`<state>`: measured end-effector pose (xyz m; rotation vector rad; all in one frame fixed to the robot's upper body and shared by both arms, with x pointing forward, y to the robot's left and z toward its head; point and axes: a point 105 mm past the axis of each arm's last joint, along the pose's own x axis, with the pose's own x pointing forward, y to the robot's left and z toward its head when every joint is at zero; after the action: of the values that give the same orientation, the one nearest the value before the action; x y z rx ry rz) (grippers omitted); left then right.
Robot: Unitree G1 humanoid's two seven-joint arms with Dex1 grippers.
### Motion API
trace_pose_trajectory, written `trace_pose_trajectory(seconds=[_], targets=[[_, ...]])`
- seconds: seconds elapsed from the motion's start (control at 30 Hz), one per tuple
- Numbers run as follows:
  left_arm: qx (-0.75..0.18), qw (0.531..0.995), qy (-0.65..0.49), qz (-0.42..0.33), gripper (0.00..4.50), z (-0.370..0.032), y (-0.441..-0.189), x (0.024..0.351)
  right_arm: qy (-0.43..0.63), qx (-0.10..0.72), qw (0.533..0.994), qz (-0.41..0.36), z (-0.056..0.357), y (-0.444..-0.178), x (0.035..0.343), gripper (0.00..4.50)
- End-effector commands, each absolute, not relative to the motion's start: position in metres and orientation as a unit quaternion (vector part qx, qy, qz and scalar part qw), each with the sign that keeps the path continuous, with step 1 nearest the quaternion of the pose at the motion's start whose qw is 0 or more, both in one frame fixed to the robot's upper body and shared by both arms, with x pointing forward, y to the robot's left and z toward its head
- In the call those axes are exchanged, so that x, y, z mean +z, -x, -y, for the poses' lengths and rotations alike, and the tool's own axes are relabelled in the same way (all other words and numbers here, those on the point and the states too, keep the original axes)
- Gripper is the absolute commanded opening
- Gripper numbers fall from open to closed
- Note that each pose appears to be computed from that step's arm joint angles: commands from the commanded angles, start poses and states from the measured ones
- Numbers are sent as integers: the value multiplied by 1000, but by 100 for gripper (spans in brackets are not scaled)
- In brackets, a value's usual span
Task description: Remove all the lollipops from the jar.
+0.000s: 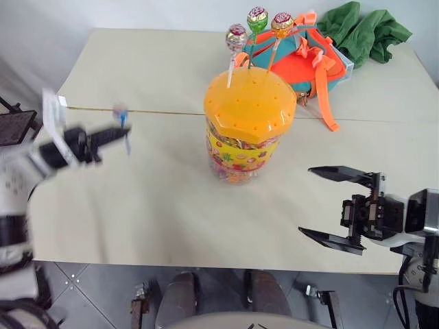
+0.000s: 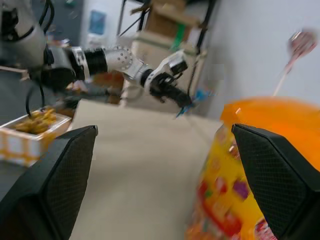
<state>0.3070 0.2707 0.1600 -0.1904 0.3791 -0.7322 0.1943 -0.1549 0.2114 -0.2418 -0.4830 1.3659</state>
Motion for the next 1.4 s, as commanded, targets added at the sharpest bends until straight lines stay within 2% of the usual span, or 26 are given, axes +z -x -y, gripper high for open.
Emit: trace_pose_trajectory(seconds=[0.03,0.23,0.33,0.43,0.5,0.57,0.63,0.73,0.77,0.87,1.0,1.1,1.4], targets=[[-296,925,52,-231,3,-291,-279,135,124,633,737,200,161,-200,206,450],[-253,934,57,-246,3,-293,-250,108,129,617,752,194,168,-215,203,450],[-256,933,50,-249,73,-296,-246,106,131,614,753,196,170,-218,205,450],[-269,929,27,-253,161,-300,-247,111,126,607,758,202,172,-219,209,450],[-298,925,-10,-237,220,-303,-253,125,99,579,778,221,178,-221,221,450],[-344,923,-21,-173,283,-294,-271,161,91,563,789,227,184,-219,228,450],[-413,905,-14,-102,283,-274,-282,201,87,551,797,234,188,-218,232,450],[-536,844,-2,-26,283,-237,-279,243,73,517,812,260,195,-217,244,450],[-575,818,10,7,283,-221,-280,259,48,487,823,289,199,-218,255,450],[-624,776,12,90,283,-179,-297,291,-11,429,834,347,205,-220,281,450],[-635,762,18,125,283,-140,-318,310,-13,419,837,352,202,-220,283,450],[-650,746,41,139,283,-119,-323,321,-9,414,841,348,201,-219,280,450],[-656,742,39,129,283,-76,-334,319,-7,410,842,350,193,-218,274,450]])
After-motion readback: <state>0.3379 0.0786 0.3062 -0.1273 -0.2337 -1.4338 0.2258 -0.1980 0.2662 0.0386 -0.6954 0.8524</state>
